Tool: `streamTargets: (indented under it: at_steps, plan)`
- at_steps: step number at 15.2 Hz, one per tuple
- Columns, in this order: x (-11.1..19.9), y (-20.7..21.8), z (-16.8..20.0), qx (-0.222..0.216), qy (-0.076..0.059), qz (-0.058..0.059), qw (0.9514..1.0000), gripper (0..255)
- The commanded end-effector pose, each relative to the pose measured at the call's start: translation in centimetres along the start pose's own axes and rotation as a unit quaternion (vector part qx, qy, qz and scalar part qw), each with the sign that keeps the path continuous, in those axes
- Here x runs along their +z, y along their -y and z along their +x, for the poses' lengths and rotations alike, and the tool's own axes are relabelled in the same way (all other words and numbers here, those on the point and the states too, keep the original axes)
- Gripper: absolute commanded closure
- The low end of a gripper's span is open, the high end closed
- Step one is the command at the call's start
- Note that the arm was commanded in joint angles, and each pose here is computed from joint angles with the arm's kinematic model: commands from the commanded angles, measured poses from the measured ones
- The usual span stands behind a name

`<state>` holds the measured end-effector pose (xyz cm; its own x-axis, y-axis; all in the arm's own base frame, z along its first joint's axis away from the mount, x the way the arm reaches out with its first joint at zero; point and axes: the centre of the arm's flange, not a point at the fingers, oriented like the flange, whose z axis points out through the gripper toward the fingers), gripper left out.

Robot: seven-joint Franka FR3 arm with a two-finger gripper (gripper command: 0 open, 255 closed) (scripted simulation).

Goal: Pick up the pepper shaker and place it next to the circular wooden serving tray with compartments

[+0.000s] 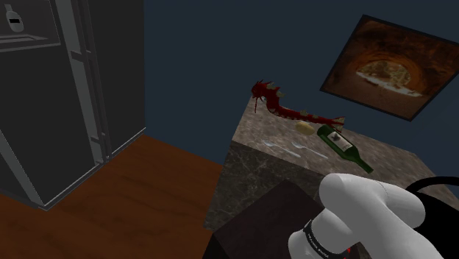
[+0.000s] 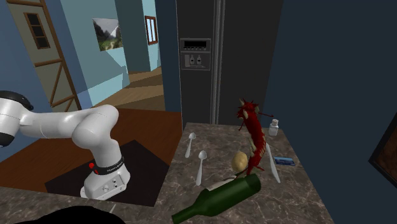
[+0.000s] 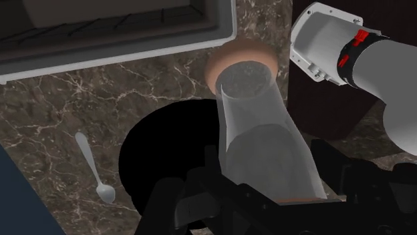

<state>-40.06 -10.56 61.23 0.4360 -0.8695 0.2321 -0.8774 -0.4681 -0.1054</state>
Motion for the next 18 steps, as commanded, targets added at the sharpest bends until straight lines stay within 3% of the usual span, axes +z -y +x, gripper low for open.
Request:
streamTargets:
  at_steps: [1,18]
  plan:
    - [1.0,-0.1,-0.3,0.000,0.000,0.000,1.0000,255]
    - [9.7,-1.1,-2.4,0.000,0.000,0.000,1.0000,255]
